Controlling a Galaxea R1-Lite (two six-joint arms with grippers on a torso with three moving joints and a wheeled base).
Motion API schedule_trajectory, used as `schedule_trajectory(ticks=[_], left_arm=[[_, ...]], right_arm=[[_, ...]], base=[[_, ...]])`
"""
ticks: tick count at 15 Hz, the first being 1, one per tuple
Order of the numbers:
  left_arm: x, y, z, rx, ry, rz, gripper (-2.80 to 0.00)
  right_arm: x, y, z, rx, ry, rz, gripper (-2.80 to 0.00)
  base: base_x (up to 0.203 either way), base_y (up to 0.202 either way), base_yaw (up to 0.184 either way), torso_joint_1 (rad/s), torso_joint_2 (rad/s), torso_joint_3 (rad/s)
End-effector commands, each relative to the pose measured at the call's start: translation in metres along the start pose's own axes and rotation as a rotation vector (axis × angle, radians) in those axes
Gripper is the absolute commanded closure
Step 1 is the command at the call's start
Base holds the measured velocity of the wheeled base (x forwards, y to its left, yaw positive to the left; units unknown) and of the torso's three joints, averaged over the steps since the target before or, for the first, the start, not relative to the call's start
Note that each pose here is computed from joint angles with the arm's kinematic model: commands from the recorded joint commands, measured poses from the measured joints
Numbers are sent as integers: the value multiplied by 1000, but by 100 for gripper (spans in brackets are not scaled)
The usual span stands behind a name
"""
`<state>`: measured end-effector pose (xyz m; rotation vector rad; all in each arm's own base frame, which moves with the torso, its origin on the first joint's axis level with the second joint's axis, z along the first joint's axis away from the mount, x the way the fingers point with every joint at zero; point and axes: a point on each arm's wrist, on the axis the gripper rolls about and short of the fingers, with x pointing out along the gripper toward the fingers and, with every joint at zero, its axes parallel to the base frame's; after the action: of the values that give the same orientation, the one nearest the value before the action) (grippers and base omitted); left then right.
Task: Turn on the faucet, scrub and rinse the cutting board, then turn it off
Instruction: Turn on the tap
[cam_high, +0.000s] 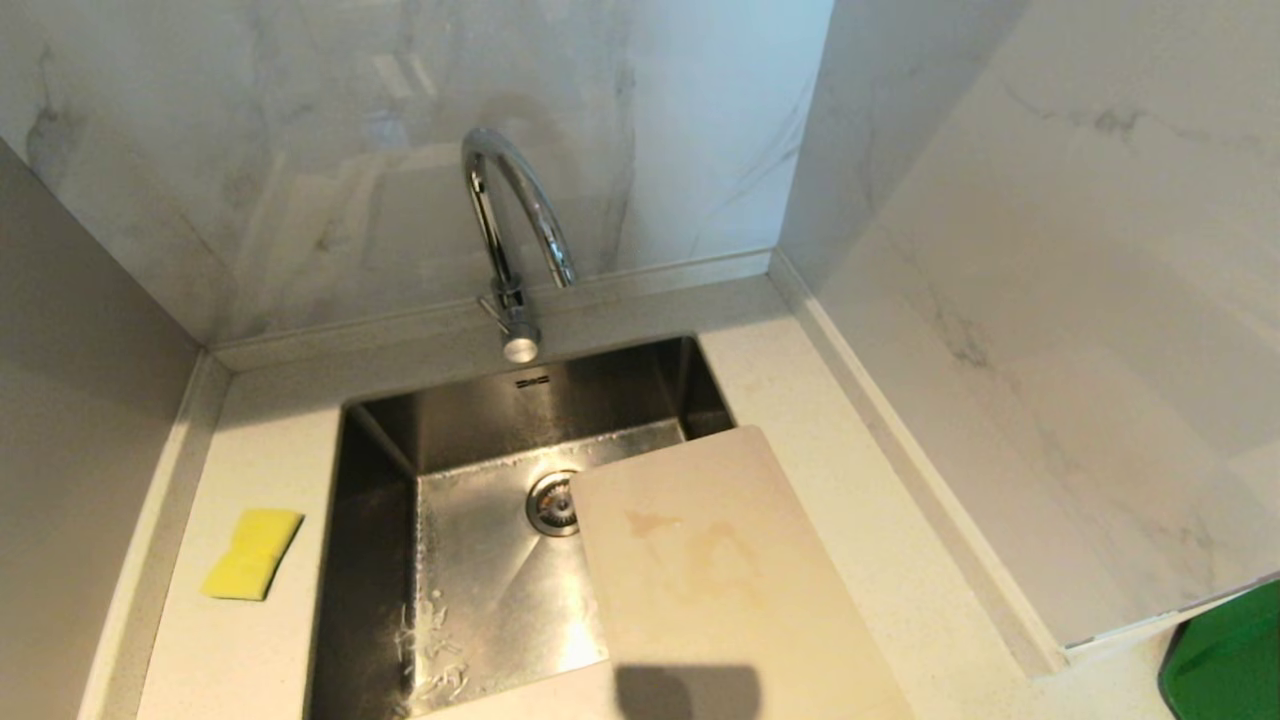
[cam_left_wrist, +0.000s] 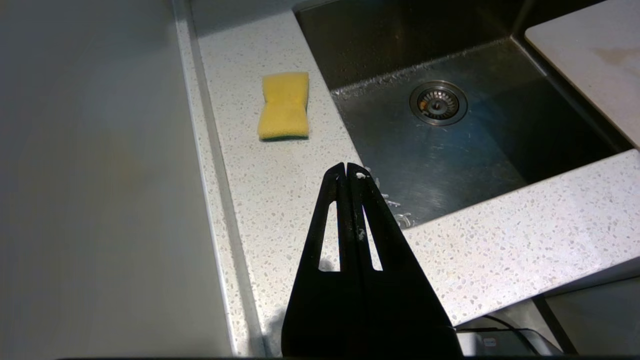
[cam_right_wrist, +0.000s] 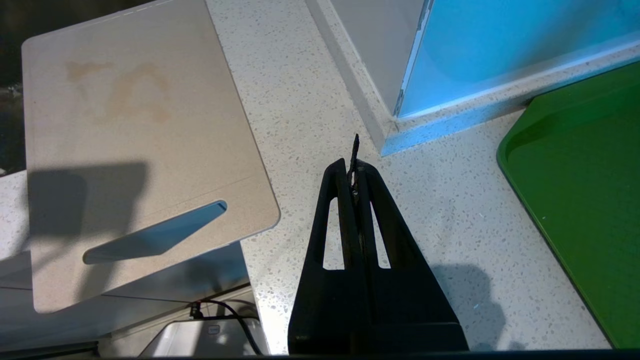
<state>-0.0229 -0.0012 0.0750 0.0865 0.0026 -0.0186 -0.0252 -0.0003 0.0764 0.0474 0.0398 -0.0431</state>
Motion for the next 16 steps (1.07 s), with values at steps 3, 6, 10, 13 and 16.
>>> schedule_trajectory(ticks=[3, 6, 10, 13, 16], left_arm=[[0, 0, -1, 1, 0, 0, 0], [0, 0, -1, 1, 0, 0, 0], [0, 0, -1, 1, 0, 0, 0], [0, 0, -1, 0, 0, 1, 0], [0, 0, -1, 1, 0, 0, 0]], right_arm=[[0, 0, 0, 0, -1, 0, 0], [0, 0, 0, 0, -1, -1, 0], [0, 0, 0, 0, 1, -1, 0], [0, 0, 0, 0, -1, 0, 0], [0, 0, 0, 1, 1, 0, 0]], base=[[0, 0, 0, 0, 0, 0], [0, 0, 0, 0, 0, 0], [0, 0, 0, 0, 0, 0], [0, 0, 0, 0, 0, 0], [0, 0, 0, 0, 0, 0]])
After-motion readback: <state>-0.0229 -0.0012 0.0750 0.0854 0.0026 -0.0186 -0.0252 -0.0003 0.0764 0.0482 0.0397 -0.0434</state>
